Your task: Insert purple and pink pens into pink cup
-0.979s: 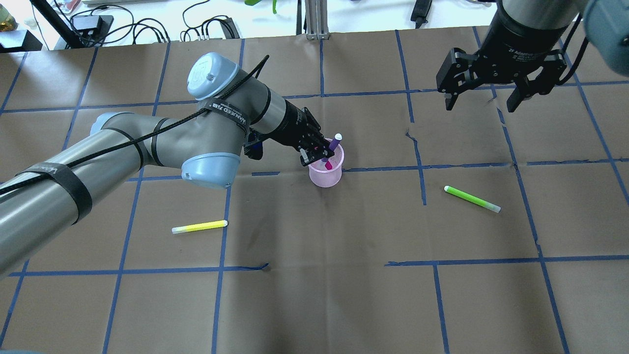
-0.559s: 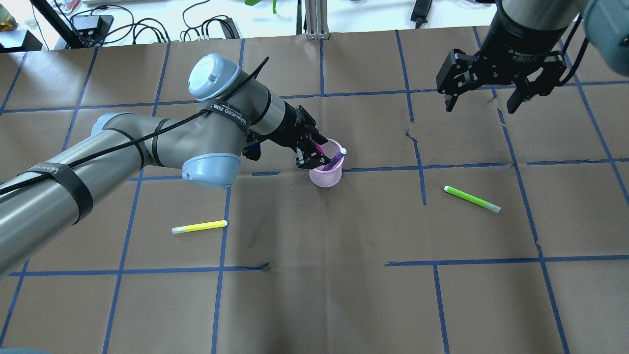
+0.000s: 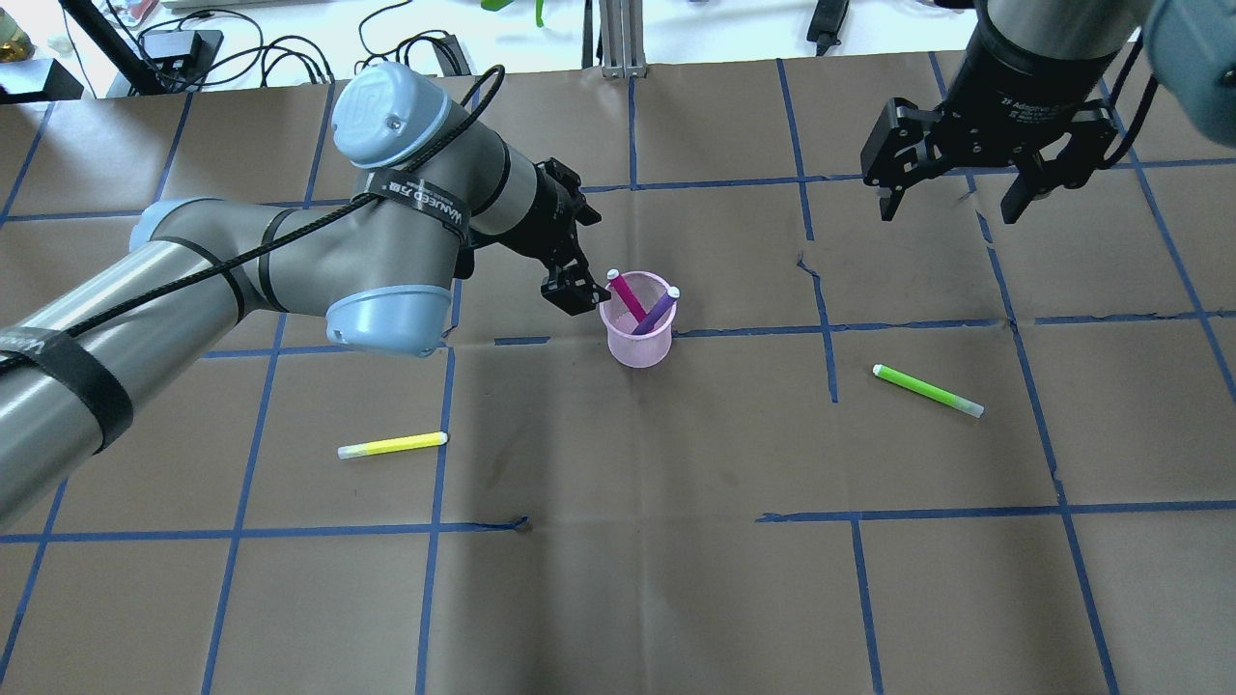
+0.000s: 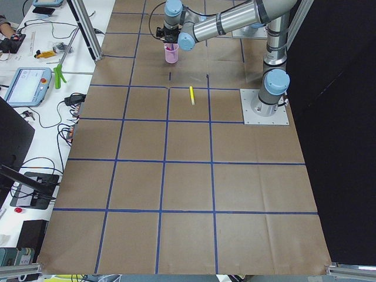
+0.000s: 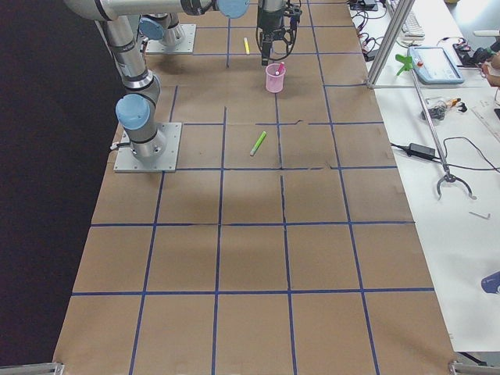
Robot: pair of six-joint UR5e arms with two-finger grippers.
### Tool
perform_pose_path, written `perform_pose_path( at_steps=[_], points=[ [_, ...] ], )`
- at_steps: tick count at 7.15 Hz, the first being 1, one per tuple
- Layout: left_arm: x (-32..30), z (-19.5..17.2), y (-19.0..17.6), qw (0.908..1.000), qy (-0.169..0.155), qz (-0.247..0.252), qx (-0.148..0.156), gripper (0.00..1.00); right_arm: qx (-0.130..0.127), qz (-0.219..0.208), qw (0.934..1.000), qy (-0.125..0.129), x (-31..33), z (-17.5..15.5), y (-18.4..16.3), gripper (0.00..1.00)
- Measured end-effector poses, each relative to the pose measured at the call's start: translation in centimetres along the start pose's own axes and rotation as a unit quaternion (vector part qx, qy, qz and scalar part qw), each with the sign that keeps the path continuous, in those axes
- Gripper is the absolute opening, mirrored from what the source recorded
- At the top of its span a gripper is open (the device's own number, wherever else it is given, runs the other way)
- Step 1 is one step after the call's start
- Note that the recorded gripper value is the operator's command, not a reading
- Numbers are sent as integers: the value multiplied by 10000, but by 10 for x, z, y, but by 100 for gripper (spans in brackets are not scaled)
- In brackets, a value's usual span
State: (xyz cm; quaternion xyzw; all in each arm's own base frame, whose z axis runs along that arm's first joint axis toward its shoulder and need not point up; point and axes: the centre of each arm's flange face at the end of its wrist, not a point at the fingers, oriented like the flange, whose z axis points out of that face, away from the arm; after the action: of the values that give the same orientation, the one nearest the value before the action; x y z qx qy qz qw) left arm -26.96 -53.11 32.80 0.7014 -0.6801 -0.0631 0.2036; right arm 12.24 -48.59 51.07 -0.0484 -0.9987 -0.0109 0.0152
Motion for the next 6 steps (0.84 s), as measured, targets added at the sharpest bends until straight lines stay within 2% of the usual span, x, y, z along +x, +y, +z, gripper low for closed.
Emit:
perform_pose_path(
  at_steps=[1, 2, 4, 5, 6],
  points=[
    [-2, -22, -3, 9977, 215, 539, 360, 95, 20, 0, 10000, 38, 1, -1, 0, 100],
    [-7, -44, -8, 9891, 309, 1185, 812, 94, 41, 1, 10000, 51, 1, -2, 1, 100],
    [-10, -80, -16, 9622, 205, 2303, 1440, 97, 76, 2, 10000, 58, 1, -5, 1, 100],
    [-9, -95, -20, 9403, 147, 2955, 1682, 98, 88, 2, 9999, 58, 2, -6, 1, 100],
    [-7, -110, -24, 9075, 71, 3784, 1823, 98, 97, 3, 9999, 58, 2, -7, 1, 100]
  ],
)
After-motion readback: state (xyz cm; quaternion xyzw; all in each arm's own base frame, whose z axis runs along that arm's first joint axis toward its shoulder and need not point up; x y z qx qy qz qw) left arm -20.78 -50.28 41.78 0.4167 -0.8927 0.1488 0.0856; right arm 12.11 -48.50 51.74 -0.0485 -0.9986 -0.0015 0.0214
